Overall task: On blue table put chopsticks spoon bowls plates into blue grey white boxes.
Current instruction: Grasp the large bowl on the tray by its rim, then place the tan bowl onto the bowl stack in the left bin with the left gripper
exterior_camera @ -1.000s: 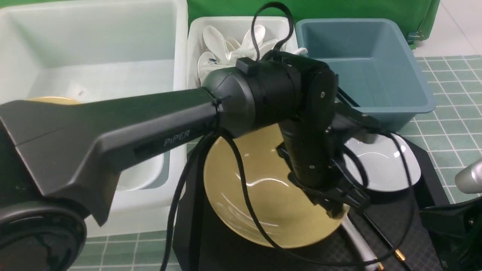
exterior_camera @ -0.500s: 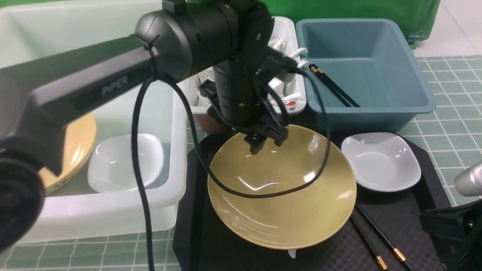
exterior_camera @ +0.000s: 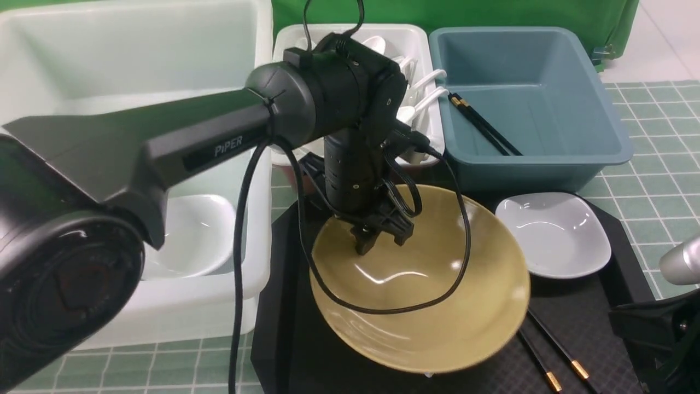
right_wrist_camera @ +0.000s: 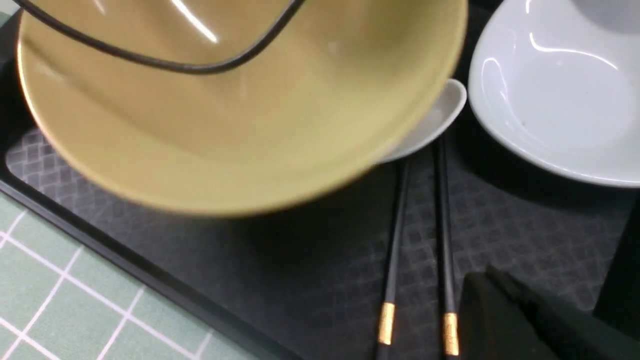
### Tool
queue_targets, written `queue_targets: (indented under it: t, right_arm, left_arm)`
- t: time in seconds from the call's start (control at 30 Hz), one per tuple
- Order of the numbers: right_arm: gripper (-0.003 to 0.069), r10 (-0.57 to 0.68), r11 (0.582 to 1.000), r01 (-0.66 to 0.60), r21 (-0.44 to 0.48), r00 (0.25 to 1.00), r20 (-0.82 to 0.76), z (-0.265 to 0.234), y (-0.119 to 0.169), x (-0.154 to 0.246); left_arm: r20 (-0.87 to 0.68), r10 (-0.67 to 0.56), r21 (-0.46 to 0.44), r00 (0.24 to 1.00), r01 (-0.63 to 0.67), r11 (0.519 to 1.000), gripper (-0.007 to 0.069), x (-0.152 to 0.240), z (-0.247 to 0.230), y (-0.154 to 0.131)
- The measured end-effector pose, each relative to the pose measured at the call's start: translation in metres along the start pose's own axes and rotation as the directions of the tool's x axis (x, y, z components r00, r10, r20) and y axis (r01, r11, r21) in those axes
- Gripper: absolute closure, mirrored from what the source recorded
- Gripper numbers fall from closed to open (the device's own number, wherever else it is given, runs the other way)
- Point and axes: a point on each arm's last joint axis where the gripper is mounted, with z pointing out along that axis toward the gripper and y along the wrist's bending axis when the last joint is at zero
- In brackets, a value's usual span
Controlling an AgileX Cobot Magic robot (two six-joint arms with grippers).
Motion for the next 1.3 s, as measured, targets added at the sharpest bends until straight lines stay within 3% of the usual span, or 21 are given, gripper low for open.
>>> queue_targets:
  t: [0.13, 0.23, 0.37, 0.53, 0.57, 0.63, 0.7, 0.73, 0.77, 0.8, 0.83, 0.87, 0.9, 0.93, 0.97, 1.03, 1.13, 1.23, 1.3]
  right_arm:
    - [0.0615, 0.001, 1.0, -0.001, 0.0, 1.0, 0.0, 0.0, 0.0, 0.0]
    - [0.0613, 0.001, 1.0, -0.001, 0.0, 1.0, 0.0, 0.0, 0.0, 0.0]
    - [0.0612, 0.004, 1.0, -0.004, 0.0, 1.0, 0.0, 0.0, 0.0, 0.0]
    - [0.0612, 0.007, 1.0, -0.007, -0.001, 1.0, -0.002, 0.0, 0.0, 0.0]
    - [0.0612, 0.007, 1.0, -0.007, -0.002, 1.0, -0.004, 0.0, 0.0, 0.0]
    - [0.0612, 0.007, 1.0, -0.007, -0.002, 1.0, -0.004, 0.0, 0.0, 0.0]
    - [0.0612, 0.008, 1.0, -0.008, -0.002, 1.0, -0.005, 0.0, 0.0, 0.0]
    - [0.0612, 0.008, 1.0, -0.008, -0.002, 1.0, -0.005, 0.0, 0.0, 0.0]
    - [0.0612, 0.008, 1.0, -0.008, -0.002, 1.0, -0.005, 0.0, 0.0, 0.0]
    - [0.0611, 0.008, 1.0, -0.008, -0.002, 1.0, -0.005, 0.0, 0.0, 0.0]
    - [0.061, 0.008, 1.0, -0.008, -0.003, 1.0, -0.006, 0.0, 0.0, 0.001]
    - [0.0611, 0.008, 1.0, -0.008, -0.003, 1.0, -0.007, 0.0, 0.0, 0.001]
    - [0.0611, 0.008, 1.0, -0.008, -0.003, 1.0, -0.007, 0.0, 0.0, 0.001]
    - [0.0611, 0.008, 1.0, -0.008, -0.003, 1.0, -0.007, 0.0, 0.0, 0.001]
    - [0.0611, 0.008, 1.0, -0.008, -0.003, 1.0, -0.007, 0.0, 0.0, 0.001]
    - [0.061, 0.009, 1.0, -0.009, -0.004, 1.0, -0.006, 0.0, 0.0, 0.001]
    - [0.0608, 0.02, 1.0, -0.02, -0.01, 1.0, -0.003, 0.0, 0.001, 0.0]
    - [0.0606, 0.049, 0.998, -0.049, -0.027, 0.999, 0.004, 0.0, 0.002, 0.0]
    - [0.0604, 0.053, 0.998, -0.053, -0.029, 0.999, 0.005, 0.0, 0.003, -0.001]
  left_arm:
    - [0.015, -0.001, 0.025, 1.0, 0.001, 1.0, 0.0482, 0.003, -0.016, -0.002]
    - [0.081, 0.008, 0.07, 0.997, -0.014, 0.997, 0.059, 0.009, -0.05, -0.007]
    - [0.228, 0.048, 0.049, 0.972, -0.061, 0.997, 0.0617, 0.028, -0.115, -0.005]
    - [0.397, -0.058, 0.004, 0.916, 0.061, 0.998, 0.0619, 0.078, -0.195, 0.044]
    - [0.432, -0.131, -0.006, 0.892, 0.148, 0.989, 0.0619, 0.096, -0.21, 0.07]
    - [0.458, -0.205, -0.016, 0.865, 0.238, 0.971, 0.0619, 0.114, -0.222, 0.094]
    - [0.486, -0.359, -0.025, 0.797, 0.423, 0.906, 0.0619, 0.152, -0.234, 0.137]
    - [0.489, -0.448, -0.031, 0.748, 0.528, 0.849, 0.0619, 0.175, -0.235, 0.161]
    - [0.489, -0.463, -0.032, 0.74, 0.545, 0.838, 0.0619, 0.178, -0.235, 0.164]
    - [0.479, -0.58, -0.033, 0.659, 0.673, 0.739, 0.0619, 0.21, -0.232, 0.192]
    - [0.474, -0.599, -0.029, 0.645, 0.691, 0.722, 0.0619, 0.214, -0.23, 0.194]
    - [0.457, -0.704, -0.02, 0.544, 0.797, 0.603, 0.0619, 0.246, -0.222, 0.219]
    - [0.452, -0.715, -0.018, 0.534, 0.807, 0.591, 0.0619, 0.249, -0.22, 0.221]
    - [0.446, -0.775, 0.003, 0.448, 0.865, 0.502, 0.0619, 0.272, -0.209, 0.235]
    - [0.437, -0.801, 0.009, 0.409, 0.888, 0.459, 0.0619, 0.283, -0.201, 0.241]
    - [0.443, -0.824, 0.022, 0.353, 0.915, 0.404, 0.0619, 0.297, -0.184, 0.25]
    - [0.443, -0.836, 0.03, 0.325, 0.926, 0.376, 0.0613, 0.304, -0.167, 0.253]
    - [0.437, -0.848, 0.05, 0.3, 0.933, 0.356, 0.0533, 0.307, -0.142, 0.253]
    - [0.436, -0.849, 0.048, 0.3, 0.934, 0.355, 0.0436, 0.308, -0.136, 0.252]
